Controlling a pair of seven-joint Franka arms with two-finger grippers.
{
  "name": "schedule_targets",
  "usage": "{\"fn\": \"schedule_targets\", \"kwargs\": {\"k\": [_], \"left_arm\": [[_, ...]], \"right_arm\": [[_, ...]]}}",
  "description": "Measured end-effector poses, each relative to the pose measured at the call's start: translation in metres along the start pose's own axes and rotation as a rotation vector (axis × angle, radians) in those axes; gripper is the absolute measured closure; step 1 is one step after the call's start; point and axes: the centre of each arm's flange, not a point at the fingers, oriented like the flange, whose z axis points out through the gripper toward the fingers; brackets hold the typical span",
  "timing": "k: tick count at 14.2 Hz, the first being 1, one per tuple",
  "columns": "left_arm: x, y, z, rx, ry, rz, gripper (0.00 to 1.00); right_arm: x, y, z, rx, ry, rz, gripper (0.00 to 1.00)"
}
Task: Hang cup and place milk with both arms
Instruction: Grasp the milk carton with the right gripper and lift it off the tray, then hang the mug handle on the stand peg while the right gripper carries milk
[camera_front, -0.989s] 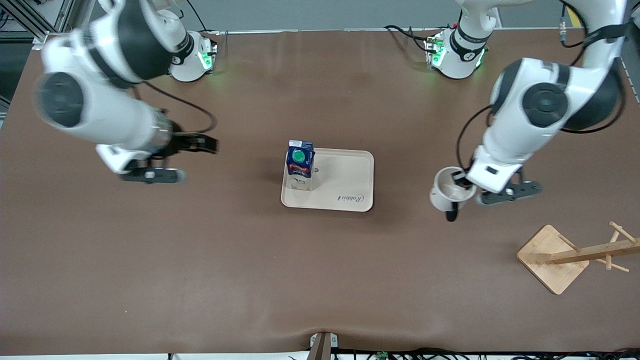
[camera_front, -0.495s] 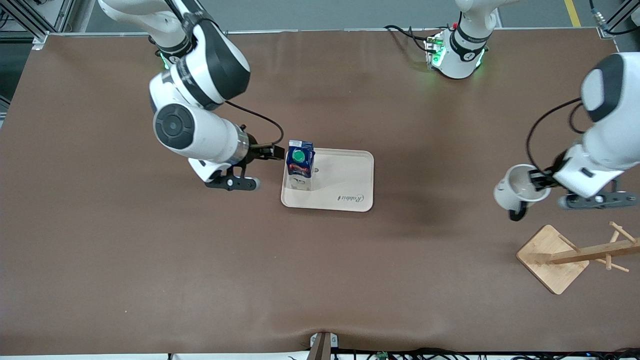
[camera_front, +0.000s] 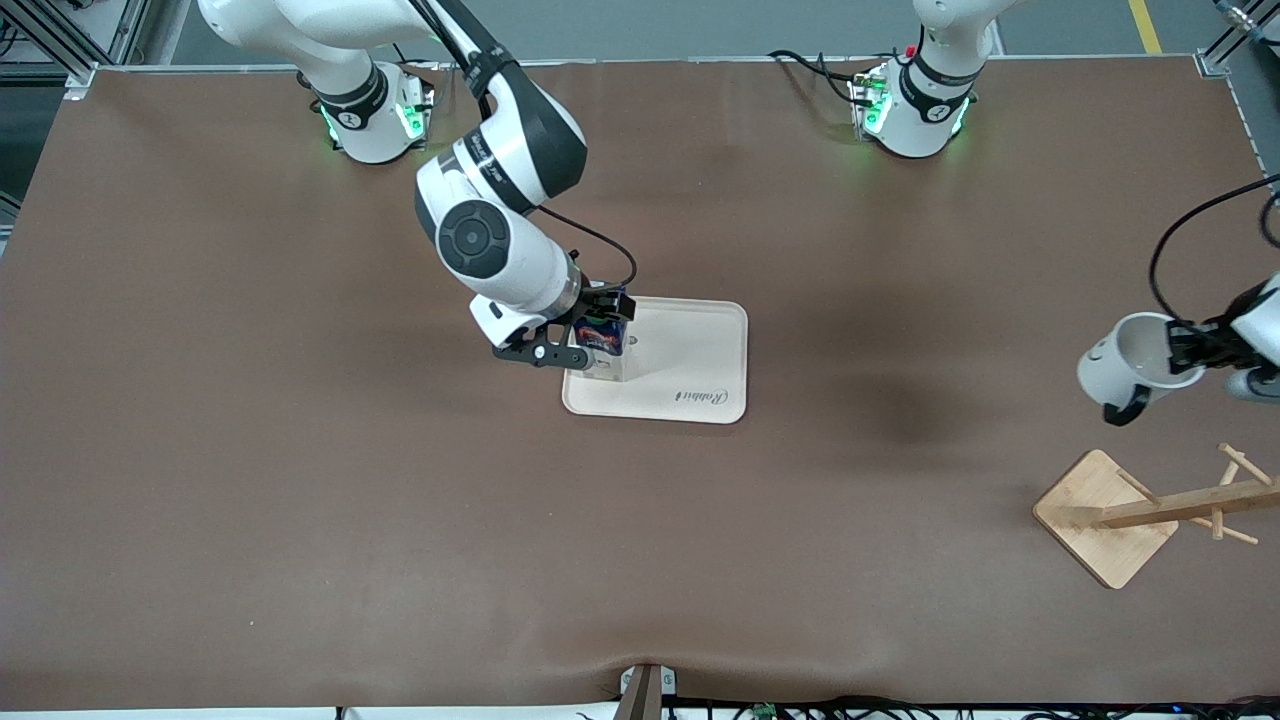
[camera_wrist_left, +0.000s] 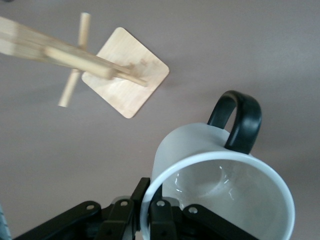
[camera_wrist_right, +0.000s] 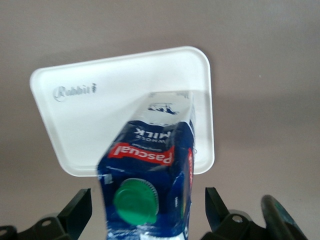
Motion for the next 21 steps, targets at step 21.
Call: {"fn": "schedule_targets", "kwargs": {"k": [21], "left_arm": [[0.027,-0.087,0.027,-0.096,0.078,-0.019,0.93]], "right_arm": [[0.096,0.241,-0.218,0.041,-0.11,0.069,0.29]]}}
